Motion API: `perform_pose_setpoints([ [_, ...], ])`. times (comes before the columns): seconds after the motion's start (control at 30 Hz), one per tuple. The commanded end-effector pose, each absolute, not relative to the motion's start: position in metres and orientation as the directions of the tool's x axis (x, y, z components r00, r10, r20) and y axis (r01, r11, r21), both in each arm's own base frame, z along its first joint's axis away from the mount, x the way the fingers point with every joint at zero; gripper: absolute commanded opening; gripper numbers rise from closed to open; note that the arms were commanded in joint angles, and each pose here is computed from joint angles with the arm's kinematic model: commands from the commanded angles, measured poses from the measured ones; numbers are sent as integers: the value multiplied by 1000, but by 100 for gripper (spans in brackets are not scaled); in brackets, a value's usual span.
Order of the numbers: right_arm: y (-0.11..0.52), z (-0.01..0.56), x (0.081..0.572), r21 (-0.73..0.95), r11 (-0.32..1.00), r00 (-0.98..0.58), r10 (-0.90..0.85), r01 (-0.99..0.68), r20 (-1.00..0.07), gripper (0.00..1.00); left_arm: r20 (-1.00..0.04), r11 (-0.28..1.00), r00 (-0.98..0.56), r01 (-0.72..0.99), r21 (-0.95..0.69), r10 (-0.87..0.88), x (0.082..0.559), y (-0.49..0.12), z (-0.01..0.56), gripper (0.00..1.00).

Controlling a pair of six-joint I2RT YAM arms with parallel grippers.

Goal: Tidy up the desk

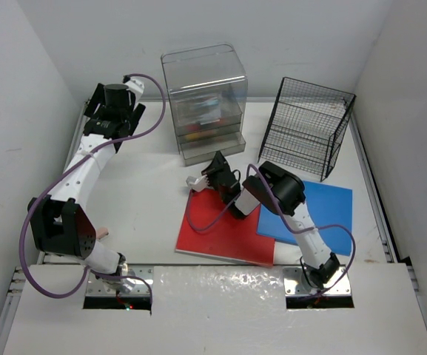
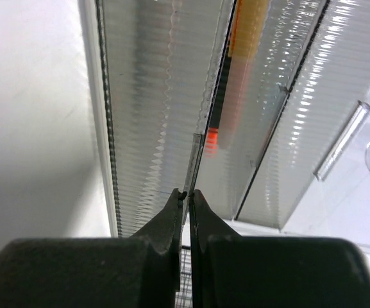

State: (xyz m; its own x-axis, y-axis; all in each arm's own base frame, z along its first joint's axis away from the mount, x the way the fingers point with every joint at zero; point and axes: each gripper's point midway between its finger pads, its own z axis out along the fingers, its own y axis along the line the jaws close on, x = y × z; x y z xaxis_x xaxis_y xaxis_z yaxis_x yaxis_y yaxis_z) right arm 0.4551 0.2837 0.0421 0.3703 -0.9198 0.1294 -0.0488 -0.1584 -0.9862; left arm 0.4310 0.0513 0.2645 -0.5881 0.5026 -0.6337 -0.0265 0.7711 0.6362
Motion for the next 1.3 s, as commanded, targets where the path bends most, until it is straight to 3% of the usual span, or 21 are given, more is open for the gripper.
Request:
perform_pose_setpoints([
  [0.0,283,65,438,-995,-95,376,-923,-1,88,0,-657,771,-566,-57,634,498,433,57,277,100],
  [0.3,282,78,402,-999,-6,406,-914,36,21,0,-650,792,-581,-15,610,489,427,51,268,100],
  [0.33,282,79,401,-999,0,408,-913,40,17,7,-645,793,-587,-7,609,489,425,51,266,99],
  [0.43,278,92,397,-995,65,410,-912,80,-27,45,-616,809,-621,50,585,484,414,49,250,100],
  [0.67,282,112,390,-989,117,424,-903,95,-66,80,-478,840,-691,448,305,542,342,40,184,100],
  [0.83,288,135,377,-976,202,465,-874,83,-141,91,-362,831,-749,504,233,556,291,67,155,100],
  [0.9,292,142,370,-973,232,480,-854,6,-200,91,-287,837,-786,502,220,547,263,87,140,100],
  [0.93,296,125,368,-981,178,486,-852,-84,-196,91,-260,845,-805,488,218,532,253,96,134,100],
  [1.07,309,129,363,-923,228,456,-816,-311,-355,92,-134,841,-839,496,215,528,207,112,103,100],
  [1.1,315,127,360,-881,266,430,-793,-391,-431,93,-120,841,-840,499,211,529,201,115,97,100],
  [1.27,350,128,344,-705,220,352,-743,-674,-569,99,-58,840,-847,512,179,529,171,123,74,99],
])
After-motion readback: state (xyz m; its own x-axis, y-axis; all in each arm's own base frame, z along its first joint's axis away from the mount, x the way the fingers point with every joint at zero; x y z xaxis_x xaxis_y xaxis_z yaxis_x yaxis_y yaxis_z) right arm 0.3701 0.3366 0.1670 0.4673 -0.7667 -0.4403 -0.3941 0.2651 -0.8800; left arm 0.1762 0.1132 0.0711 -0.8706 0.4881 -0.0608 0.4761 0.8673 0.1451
